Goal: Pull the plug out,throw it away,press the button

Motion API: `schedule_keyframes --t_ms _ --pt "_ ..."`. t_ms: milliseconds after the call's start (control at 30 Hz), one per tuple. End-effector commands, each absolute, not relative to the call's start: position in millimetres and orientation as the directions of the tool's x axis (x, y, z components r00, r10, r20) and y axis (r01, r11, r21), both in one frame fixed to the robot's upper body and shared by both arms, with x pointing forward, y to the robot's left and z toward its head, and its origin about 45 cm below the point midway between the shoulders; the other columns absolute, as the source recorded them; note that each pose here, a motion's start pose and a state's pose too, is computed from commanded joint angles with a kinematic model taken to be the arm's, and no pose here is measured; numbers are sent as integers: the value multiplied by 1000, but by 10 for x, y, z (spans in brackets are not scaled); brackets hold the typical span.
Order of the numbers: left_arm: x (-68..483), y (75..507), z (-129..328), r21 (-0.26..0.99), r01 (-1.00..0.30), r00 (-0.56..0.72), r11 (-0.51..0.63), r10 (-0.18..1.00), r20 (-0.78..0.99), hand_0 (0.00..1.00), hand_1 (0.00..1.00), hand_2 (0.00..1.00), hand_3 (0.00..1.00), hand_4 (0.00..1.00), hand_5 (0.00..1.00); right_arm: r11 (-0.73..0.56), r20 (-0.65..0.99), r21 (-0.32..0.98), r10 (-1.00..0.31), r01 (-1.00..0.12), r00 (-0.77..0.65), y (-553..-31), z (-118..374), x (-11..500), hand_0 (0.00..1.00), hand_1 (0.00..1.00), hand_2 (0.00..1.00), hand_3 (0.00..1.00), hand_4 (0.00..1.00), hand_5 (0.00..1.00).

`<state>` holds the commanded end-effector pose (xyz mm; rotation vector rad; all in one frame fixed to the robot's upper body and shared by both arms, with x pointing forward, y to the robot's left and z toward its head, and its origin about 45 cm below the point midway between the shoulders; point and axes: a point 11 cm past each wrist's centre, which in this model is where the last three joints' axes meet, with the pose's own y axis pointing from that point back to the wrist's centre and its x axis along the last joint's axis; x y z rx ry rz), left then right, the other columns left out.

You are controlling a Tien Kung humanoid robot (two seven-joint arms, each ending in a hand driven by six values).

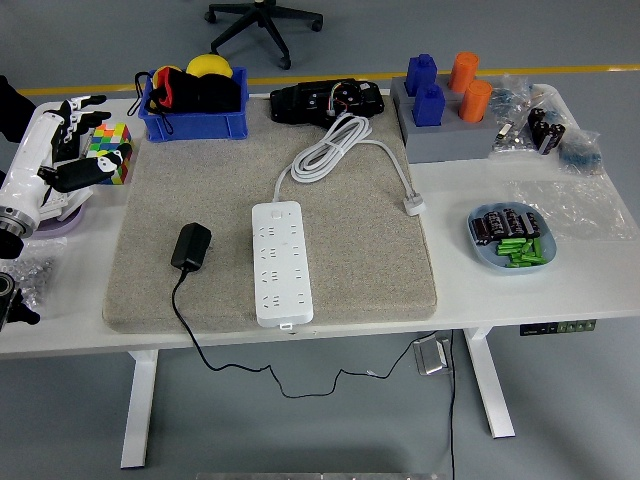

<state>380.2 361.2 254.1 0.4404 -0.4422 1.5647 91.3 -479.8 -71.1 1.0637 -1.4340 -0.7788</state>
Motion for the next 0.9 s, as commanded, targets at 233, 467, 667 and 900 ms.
schedule_keyframes --t_ms 233,467,667,900 --pt "3801 3639 2554 -10 -999 -43 -45 840 541 827 791 773 854 746 178 376 390 908 -920 -183 46 -4817 -694 951 753 704 717 730 774 627" --pt "3840 3646 2621 -16 -999 -45 -43 832 553 828 790 775 855 745 188 372 388 908 -920 -193 57 -4807 -681 1031 753 706 717 730 773 628" --pt "3816 3637 2576 -1 -999 -33 -39 830 557 828 789 776 854 744 189 374 391 909 -918 -182 65 -4821 -690 961 753 706 718 729 774 629" --pt "3795 3644 2545 9 -999 -29 -41 829 558 828 788 777 854 739 193 374 390 911 -918 -176 68 -4802 -707 930 755 710 718 730 775 630"
